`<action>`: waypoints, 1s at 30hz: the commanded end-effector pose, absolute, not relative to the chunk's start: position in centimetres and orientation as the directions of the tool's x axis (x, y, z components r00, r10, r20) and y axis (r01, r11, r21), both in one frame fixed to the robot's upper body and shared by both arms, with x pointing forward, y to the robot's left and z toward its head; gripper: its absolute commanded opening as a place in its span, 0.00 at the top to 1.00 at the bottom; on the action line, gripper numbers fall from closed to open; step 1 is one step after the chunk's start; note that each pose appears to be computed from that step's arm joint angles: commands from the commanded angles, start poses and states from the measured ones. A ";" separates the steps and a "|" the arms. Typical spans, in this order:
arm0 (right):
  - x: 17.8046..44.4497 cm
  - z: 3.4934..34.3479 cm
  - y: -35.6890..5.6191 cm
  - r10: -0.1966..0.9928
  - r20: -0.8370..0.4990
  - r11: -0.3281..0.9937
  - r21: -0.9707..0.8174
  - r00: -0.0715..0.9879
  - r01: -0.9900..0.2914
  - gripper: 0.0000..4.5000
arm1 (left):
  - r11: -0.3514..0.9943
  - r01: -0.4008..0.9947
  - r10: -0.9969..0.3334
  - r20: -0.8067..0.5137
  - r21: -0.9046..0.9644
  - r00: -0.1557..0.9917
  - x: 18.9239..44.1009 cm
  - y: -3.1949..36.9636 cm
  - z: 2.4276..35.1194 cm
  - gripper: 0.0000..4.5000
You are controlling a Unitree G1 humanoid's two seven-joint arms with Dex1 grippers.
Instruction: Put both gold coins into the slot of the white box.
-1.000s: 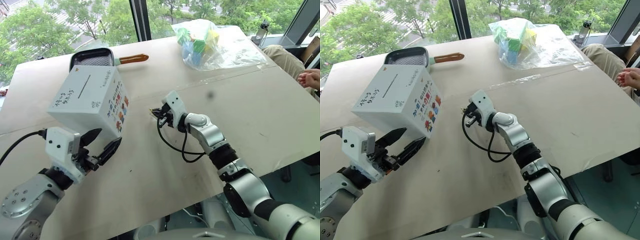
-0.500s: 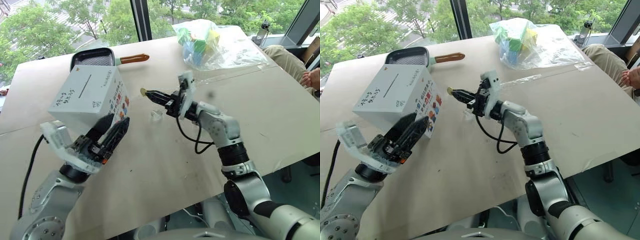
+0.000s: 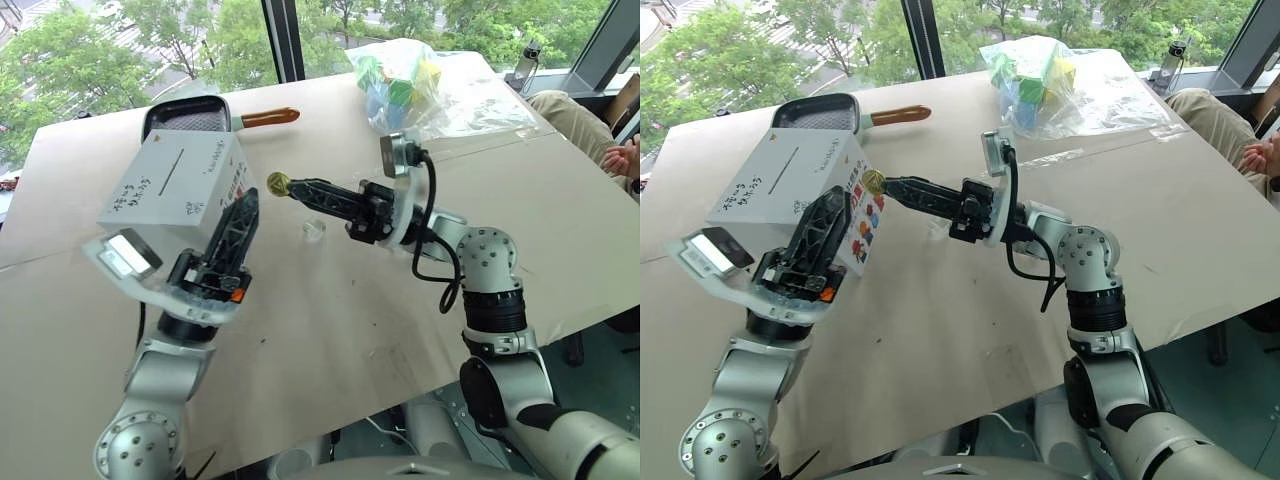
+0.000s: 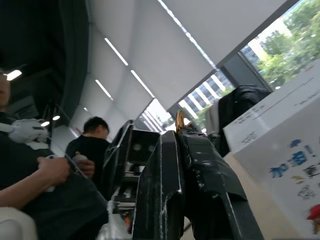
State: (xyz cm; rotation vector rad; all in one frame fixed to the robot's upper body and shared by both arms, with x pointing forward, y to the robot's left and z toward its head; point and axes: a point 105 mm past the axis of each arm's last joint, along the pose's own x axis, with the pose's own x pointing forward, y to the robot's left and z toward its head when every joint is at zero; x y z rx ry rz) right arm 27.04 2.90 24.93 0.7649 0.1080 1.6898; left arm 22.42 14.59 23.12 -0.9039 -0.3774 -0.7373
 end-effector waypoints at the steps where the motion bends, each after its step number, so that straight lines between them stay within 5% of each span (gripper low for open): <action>1: 25.6 26.1 2.6 0.877 0.463 -0.344 0.425 -0.126 -0.837 1.00 | 0.367 0.750 -0.414 0.626 -0.550 0.662 22.2 14.6 23.9 0.20; 5: 25.2 26.0 2.7 0.876 0.462 -0.356 0.430 -0.137 -0.830 1.00 | 0.349 0.768 -0.405 0.652 -0.538 0.641 22.1 14.9 24.2 0.20; 8: 25.1 26.0 2.8 0.879 0.457 -0.352 0.433 -0.135 -0.830 1.00 | 0.341 0.768 -0.426 0.639 -0.542 0.640 21.9 14.8 23.8 0.36; 15: 24.9 25.8 2.9 0.886 0.443 -0.345 0.437 -0.135 -0.831 1.00 | 0.316 0.782 -0.448 0.642 -0.537 0.622 21.6 14.3 23.7 0.98; 30: 24.9 25.7 2.9 0.887 0.443 -0.342 0.443 -0.129 -0.829 1.00 | 0.277 0.803 -0.434 0.677 -0.528 0.594 21.3 14.0 24.2 0.98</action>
